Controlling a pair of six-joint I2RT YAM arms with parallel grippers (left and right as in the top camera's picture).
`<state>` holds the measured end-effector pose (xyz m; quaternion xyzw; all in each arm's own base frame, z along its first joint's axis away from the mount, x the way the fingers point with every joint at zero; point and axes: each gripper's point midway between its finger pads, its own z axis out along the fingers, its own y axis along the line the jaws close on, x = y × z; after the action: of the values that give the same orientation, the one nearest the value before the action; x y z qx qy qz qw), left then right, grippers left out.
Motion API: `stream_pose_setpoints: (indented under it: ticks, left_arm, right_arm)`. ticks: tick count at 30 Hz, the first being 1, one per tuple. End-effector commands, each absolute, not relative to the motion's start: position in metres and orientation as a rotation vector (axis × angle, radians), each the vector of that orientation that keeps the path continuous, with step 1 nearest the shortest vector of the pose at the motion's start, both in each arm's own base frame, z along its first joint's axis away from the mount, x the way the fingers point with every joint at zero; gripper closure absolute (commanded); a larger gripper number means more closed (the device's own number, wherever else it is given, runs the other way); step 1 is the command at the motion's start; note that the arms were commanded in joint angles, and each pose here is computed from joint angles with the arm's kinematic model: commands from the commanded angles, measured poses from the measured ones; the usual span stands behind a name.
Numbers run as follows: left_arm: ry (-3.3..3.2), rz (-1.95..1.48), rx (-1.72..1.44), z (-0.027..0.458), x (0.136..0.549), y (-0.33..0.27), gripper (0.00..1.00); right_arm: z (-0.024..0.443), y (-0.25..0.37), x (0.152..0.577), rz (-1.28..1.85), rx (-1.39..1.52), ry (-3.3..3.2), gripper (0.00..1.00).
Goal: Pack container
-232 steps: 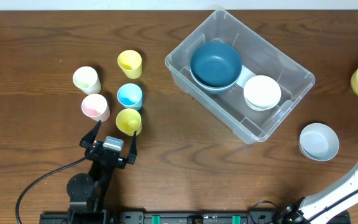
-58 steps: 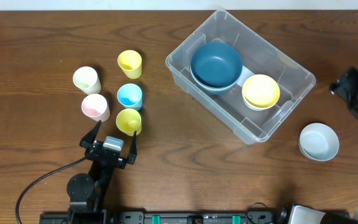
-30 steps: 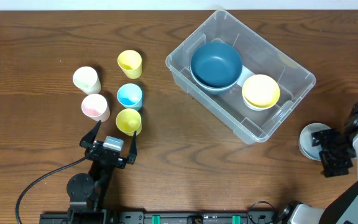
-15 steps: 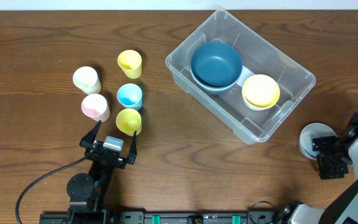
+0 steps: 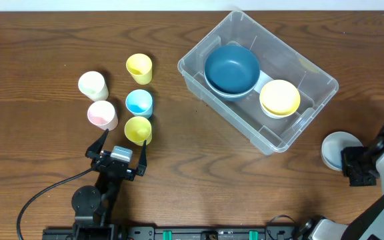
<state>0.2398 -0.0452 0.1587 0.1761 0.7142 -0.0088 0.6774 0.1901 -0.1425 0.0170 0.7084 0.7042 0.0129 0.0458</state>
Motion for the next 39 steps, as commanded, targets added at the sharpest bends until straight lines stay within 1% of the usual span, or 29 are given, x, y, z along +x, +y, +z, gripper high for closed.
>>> stream_pose_setpoints:
  ticks: [1, 4, 6, 9, 11, 15, 16, 18, 21, 25, 30, 34, 39]
  left_arm:
    - [1.648, -0.030, 0.408, 0.143, 0.239, -0.046, 0.02]
    - [1.648, -0.030, 0.408, 0.143, 0.239, -0.046, 0.02]
    - [1.648, -0.030, 0.408, 0.143, 0.239, -0.046, 0.02]
    - [1.648, -0.030, 0.408, 0.143, 0.239, -0.046, 0.02]
    - [1.648, -0.030, 0.408, 0.143, 0.239, -0.046, 0.02]
    - [1.648, -0.030, 0.408, 0.143, 0.239, -0.046, 0.02]
    - [1.648, -0.030, 0.408, 0.143, 0.239, -0.046, 0.02]
    - [1.648, -0.030, 0.408, 0.143, 0.239, -0.046, 0.02]
    - [1.648, -0.030, 0.408, 0.143, 0.239, -0.046, 0.02]
    - [1.648, -0.030, 0.408, 0.143, 0.239, -0.046, 0.02]
    - [1.648, -0.030, 0.408, 0.143, 0.239, -0.046, 0.02]
    - [1.648, -0.030, 0.408, 0.143, 0.239, -0.046, 0.02]
    - [1.648, -0.030, 0.408, 0.143, 0.239, -0.046, 0.02]
  right_arm:
    - [0.019, -0.151, 0.188, 0.055, 2.212, 2.099, 0.99]
    - [0.040, -0.161, 0.212, 0.168, 2.096, 2.110, 0.99]
    - [0.068, -0.168, 0.234, 0.260, 1.987, 2.102, 0.99]
    - [0.130, -0.177, 0.265, 0.346, 1.813, 2.061, 0.99]
    - [0.186, -0.177, 0.288, 0.397, 1.604, 2.055, 0.99]
    - [0.281, -0.142, 0.318, 0.465, 1.163, 2.090, 0.99]
    - [0.299, -0.127, 0.323, 0.473, 1.056, 2.110, 0.99]
    - [0.319, -0.094, 0.331, 0.486, 0.886, 2.157, 0.99]
    - [0.318, -0.050, 0.342, 0.495, 0.741, 2.237, 0.98]
    - [0.288, -0.028, 0.349, 0.370, 0.740, 2.353, 0.99]
    - [0.246, 0.004, 0.365, 0.383, 0.670, 2.516, 0.99]
    - [0.207, 0.012, 0.374, 0.356, 0.682, 2.641, 0.99]
    - [0.171, 0.005, 0.380, 0.277, 0.730, 2.730, 0.99]
